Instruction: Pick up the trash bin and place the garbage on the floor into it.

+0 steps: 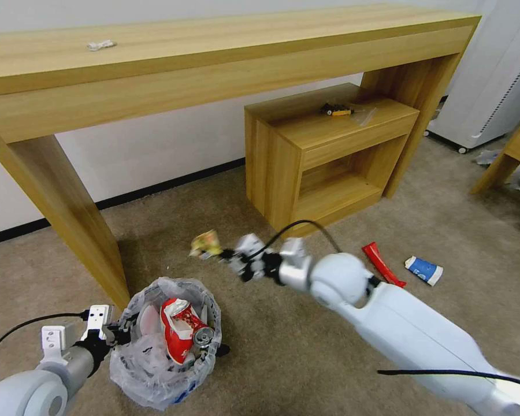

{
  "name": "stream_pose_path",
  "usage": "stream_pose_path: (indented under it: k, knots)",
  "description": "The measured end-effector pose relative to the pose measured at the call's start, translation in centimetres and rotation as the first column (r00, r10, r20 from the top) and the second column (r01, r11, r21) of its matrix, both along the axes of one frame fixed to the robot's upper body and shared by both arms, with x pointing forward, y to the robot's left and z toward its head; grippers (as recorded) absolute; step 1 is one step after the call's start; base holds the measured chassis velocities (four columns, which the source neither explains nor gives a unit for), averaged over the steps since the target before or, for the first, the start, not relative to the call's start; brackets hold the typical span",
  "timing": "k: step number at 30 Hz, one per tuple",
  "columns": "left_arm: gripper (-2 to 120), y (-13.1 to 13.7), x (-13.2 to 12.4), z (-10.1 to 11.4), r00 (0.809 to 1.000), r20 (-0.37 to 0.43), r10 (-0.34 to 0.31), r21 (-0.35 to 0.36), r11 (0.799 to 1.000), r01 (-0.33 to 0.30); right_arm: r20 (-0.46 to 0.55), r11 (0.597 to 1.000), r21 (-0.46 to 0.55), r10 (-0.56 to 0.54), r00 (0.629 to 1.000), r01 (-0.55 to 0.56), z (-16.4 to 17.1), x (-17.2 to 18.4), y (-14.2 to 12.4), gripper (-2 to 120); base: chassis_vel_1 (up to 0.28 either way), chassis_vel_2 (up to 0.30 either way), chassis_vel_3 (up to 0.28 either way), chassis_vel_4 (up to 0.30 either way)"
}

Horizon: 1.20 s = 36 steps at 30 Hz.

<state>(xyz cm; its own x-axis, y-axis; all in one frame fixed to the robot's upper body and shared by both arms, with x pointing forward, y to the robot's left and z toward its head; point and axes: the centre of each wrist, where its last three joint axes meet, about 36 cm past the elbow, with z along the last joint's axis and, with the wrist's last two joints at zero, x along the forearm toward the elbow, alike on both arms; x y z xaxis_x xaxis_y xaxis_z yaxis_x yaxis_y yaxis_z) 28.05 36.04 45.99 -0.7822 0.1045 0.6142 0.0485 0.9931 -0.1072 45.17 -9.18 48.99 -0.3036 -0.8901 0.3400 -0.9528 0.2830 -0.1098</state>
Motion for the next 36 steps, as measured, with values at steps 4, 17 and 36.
stream_pose_path:
  k: [4,17,36]
  knots:
    - [0,0.0,0.1,0.1,1.000,0.005,0.003,0.000,1.000,-0.003,-0.036,0.995,-0.015,0.103,0.994,-0.104,-0.4,-1.2,1.9,0,0.000,0.000,0.000,0.000]
    - [0,0.0,0.4,-0.1,1.000,0.009,0.019,-0.008,1.000,-0.019,-0.146,0.969,-0.019,0.240,0.960,-0.245,-2.5,-2.6,7.0,3,0.000,0.000,0.000,0.000]
    - [0,-0.2,0.7,-0.2,1.000,0.013,0.017,-0.014,1.000,-0.017,-0.219,0.983,-0.028,0.170,0.961,-0.181,-4.4,-2.6,7.3,81,0.000,0.000,0.000,0.000]
